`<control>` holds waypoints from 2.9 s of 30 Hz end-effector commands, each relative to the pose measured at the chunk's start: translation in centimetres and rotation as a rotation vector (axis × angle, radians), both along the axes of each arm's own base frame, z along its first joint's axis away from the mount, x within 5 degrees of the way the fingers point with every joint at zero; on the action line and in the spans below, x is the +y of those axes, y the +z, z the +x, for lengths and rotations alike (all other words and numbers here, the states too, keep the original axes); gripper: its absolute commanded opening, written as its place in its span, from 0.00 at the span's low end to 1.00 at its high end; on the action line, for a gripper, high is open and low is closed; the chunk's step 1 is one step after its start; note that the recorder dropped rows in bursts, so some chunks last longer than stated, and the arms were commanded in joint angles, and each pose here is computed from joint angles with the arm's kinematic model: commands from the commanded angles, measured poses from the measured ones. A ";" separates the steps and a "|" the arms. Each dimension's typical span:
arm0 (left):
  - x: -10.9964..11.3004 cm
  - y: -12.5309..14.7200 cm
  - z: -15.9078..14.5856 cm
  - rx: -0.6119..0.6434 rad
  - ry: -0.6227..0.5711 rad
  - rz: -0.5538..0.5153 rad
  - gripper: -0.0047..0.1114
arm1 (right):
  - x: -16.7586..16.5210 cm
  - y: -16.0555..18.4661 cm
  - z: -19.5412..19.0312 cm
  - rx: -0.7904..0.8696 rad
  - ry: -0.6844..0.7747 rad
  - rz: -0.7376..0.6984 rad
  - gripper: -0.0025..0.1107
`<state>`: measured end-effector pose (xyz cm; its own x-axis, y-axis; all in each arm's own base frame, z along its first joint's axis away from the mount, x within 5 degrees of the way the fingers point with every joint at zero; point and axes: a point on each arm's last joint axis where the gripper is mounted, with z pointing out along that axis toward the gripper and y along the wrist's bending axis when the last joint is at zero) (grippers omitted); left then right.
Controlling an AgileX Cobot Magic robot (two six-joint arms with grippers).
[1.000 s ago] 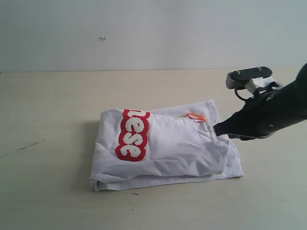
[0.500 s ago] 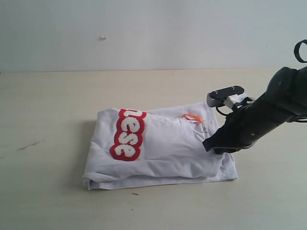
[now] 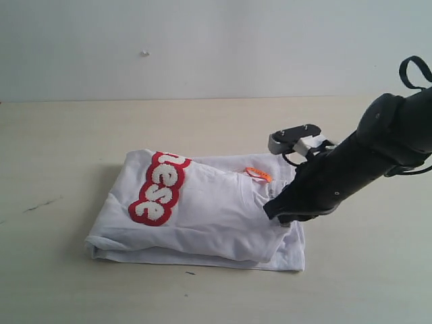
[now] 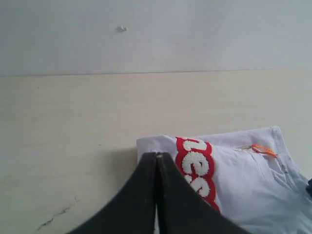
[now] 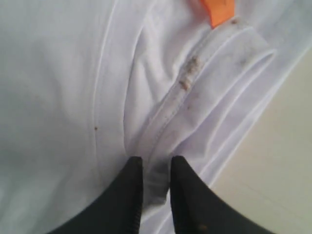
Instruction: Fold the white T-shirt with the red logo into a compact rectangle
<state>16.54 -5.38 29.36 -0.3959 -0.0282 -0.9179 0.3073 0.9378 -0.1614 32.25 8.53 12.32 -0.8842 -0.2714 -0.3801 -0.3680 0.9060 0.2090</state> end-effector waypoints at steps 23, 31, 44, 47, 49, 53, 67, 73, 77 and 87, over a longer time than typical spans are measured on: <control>1.3 4.0 -8.4 -0.260 -0.108 -0.036 0.04 | -2.9 14.1 -11.7 -0.555 -0.091 0.067 0.22; 2.2 4.2 -13.1 -0.386 -0.160 0.053 0.04 | -3.8 16.9 -18.2 -0.727 -0.086 0.155 0.22; 2.3 3.4 -14.1 -0.352 -0.196 0.133 0.04 | -4.1 18.5 -20.7 -0.836 -0.074 0.191 0.21; 2.3 3.4 -14.1 -0.352 -0.196 0.133 0.04 | -4.1 18.5 -20.7 -0.836 -0.074 0.191 0.21; 2.3 3.4 -14.1 -0.352 -0.196 0.133 0.04 | -4.1 18.5 -20.7 -0.835 -0.073 0.191 0.21; 2.3 3.4 -14.1 -0.352 -0.196 0.133 0.04 | -4.1 18.5 -20.7 -0.835 -0.073 0.191 0.21; 3.4 4.3 -13.0 -0.509 -0.015 0.075 0.04 | -4.1 18.5 -20.7 -0.835 -0.073 0.191 0.21; 4.1 2.8 -12.6 -0.454 0.117 0.076 0.04 | -4.1 18.5 -20.7 -0.835 -0.073 0.191 0.21; 4.5 1.7 -12.8 -0.457 0.195 0.117 0.04 | -4.1 18.5 -20.7 -0.835 -0.073 0.191 0.21; 4.9 -2.9 -12.5 -0.458 0.280 0.058 0.04 | -4.1 18.5 -20.7 -0.835 -0.073 0.191 0.21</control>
